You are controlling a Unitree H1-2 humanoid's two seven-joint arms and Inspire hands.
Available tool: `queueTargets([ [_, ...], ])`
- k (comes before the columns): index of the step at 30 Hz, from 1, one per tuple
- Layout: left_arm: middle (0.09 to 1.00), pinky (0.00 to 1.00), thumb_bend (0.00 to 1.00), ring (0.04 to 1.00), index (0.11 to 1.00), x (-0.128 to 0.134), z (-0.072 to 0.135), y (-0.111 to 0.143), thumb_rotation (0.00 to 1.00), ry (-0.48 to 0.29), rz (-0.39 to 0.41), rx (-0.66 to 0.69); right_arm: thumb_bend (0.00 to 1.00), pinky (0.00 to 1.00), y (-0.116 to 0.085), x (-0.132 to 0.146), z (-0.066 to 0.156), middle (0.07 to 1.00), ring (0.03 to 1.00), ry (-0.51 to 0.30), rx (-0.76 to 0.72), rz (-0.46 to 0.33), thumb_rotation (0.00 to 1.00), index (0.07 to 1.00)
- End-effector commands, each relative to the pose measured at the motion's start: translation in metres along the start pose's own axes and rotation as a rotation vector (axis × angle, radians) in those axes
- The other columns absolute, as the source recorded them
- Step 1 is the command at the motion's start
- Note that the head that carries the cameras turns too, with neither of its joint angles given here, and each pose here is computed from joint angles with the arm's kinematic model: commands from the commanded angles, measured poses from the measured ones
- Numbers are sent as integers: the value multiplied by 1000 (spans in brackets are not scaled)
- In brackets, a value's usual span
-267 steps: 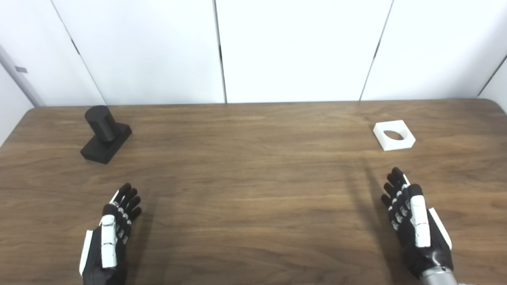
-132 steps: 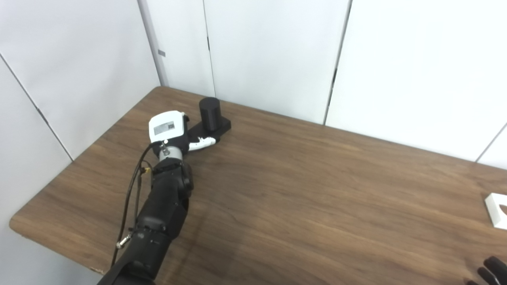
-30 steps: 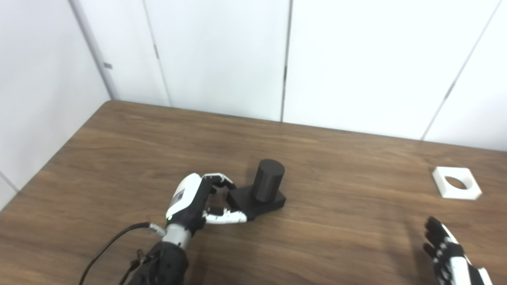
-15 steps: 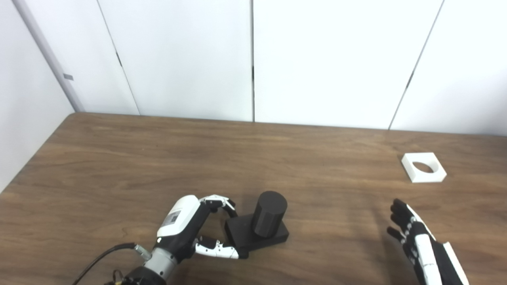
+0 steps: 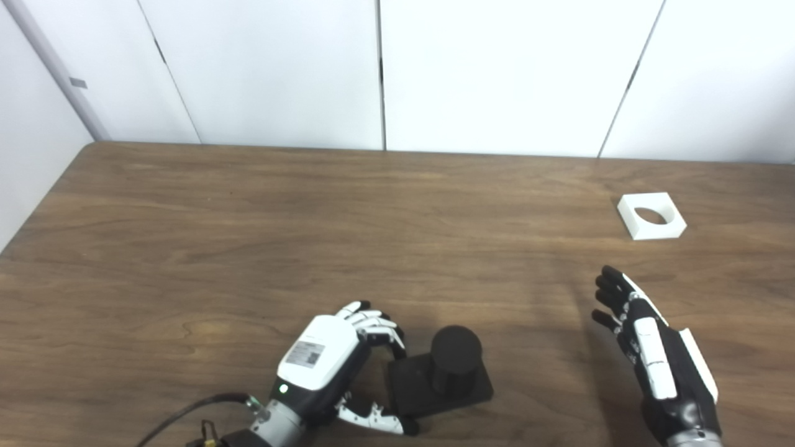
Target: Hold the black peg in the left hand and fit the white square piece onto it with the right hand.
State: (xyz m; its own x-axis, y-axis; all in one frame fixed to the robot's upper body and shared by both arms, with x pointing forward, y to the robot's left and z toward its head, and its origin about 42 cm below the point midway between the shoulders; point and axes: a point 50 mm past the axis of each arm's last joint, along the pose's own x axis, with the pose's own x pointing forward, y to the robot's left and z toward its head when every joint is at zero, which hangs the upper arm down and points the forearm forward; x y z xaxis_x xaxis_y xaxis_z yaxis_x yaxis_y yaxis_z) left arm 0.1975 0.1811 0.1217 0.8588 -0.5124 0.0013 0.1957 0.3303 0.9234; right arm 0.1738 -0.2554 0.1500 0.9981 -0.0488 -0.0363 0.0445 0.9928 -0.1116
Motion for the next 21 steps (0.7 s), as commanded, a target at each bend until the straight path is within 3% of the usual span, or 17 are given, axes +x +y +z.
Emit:
queueTargets([
  [1, 699, 904, 519, 773, 488, -8, -4, -22, 50, 8, -84, 96, 569, 864, 8, 1, 13, 900, 910, -64, 30, -9, 960, 887],
  [7, 682, 875, 520, 748, 486, -5, -10, -25, 48, 9, -30, 163, 580, 868, 7, 2, 12, 902, 911, -62, 31, -10, 966, 888],
  [15, 687, 856, 520, 755, 487, -3, -18, -19, 47, 21, -24, 174, 589, 872, 7, 0, 12, 901, 914, -59, 29, -14, 960, 884],
  [21, 690, 827, 519, 756, 488, -5, -25, -17, 46, 44, -31, 138, 550, 900, 6, 1, 18, 903, 919, -66, 7, -4, 874, 883],
])
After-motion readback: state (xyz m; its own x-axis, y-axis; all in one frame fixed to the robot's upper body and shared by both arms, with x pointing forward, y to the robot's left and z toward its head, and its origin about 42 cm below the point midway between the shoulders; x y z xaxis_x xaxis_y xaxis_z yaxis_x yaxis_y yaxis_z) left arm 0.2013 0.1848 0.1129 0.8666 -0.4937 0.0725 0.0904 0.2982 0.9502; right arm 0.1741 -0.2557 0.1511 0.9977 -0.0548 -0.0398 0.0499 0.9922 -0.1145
